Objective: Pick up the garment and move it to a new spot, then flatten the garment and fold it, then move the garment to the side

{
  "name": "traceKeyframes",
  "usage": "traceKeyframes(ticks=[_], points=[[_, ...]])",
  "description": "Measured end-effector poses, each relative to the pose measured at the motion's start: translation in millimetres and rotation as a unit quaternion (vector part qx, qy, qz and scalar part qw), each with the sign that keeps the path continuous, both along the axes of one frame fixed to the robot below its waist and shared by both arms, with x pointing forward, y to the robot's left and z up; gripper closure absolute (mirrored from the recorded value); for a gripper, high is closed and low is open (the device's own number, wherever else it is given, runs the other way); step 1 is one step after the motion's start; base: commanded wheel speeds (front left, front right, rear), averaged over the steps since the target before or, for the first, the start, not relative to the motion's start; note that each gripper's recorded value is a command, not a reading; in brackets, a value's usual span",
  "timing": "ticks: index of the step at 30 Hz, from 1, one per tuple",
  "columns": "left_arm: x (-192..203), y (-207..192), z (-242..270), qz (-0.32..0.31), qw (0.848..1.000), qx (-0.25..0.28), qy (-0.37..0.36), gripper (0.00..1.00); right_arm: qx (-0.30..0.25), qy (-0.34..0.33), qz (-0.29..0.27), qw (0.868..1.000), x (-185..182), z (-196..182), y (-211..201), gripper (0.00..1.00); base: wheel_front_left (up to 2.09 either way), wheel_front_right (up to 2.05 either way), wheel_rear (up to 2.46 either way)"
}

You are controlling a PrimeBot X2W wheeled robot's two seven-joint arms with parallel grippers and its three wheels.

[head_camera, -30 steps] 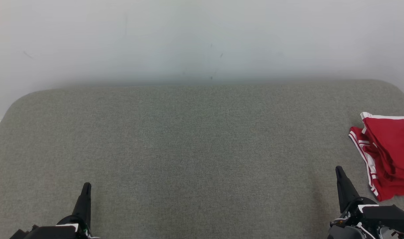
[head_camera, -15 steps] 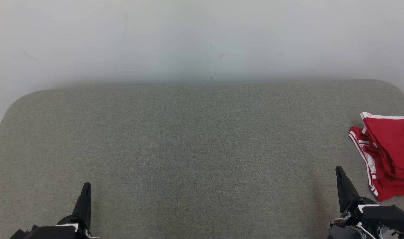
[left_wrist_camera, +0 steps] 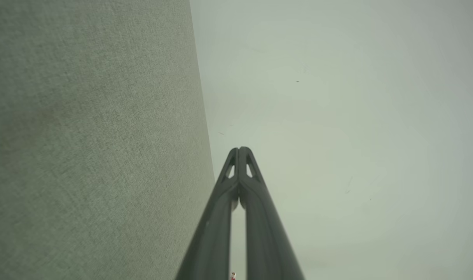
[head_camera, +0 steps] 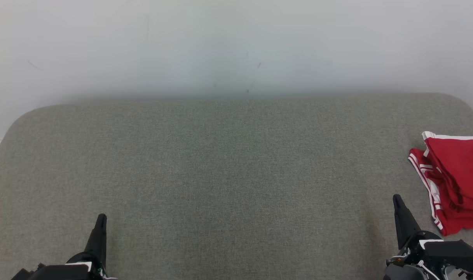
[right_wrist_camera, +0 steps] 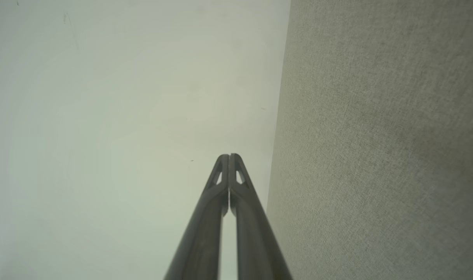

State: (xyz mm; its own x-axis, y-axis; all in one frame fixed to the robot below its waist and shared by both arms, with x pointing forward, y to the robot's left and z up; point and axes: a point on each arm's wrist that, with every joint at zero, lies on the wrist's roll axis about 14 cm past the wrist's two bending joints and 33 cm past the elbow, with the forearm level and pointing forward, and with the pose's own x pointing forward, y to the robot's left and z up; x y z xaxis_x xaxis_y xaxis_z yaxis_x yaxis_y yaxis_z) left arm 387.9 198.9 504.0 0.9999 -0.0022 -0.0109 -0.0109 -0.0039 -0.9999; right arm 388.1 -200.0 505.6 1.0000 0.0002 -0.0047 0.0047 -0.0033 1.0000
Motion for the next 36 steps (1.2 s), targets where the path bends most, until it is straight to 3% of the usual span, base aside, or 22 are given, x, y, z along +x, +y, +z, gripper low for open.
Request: traceKeyframes(ticks=[36], points=[[0.1, -0.1, 0.1, 0.000, 1.000, 0.000, 0.000, 1.00, 0.000, 0.000, 0.000, 1.000, 0.0, 0.0, 0.0, 1.00, 0.00, 0.00, 0.00]])
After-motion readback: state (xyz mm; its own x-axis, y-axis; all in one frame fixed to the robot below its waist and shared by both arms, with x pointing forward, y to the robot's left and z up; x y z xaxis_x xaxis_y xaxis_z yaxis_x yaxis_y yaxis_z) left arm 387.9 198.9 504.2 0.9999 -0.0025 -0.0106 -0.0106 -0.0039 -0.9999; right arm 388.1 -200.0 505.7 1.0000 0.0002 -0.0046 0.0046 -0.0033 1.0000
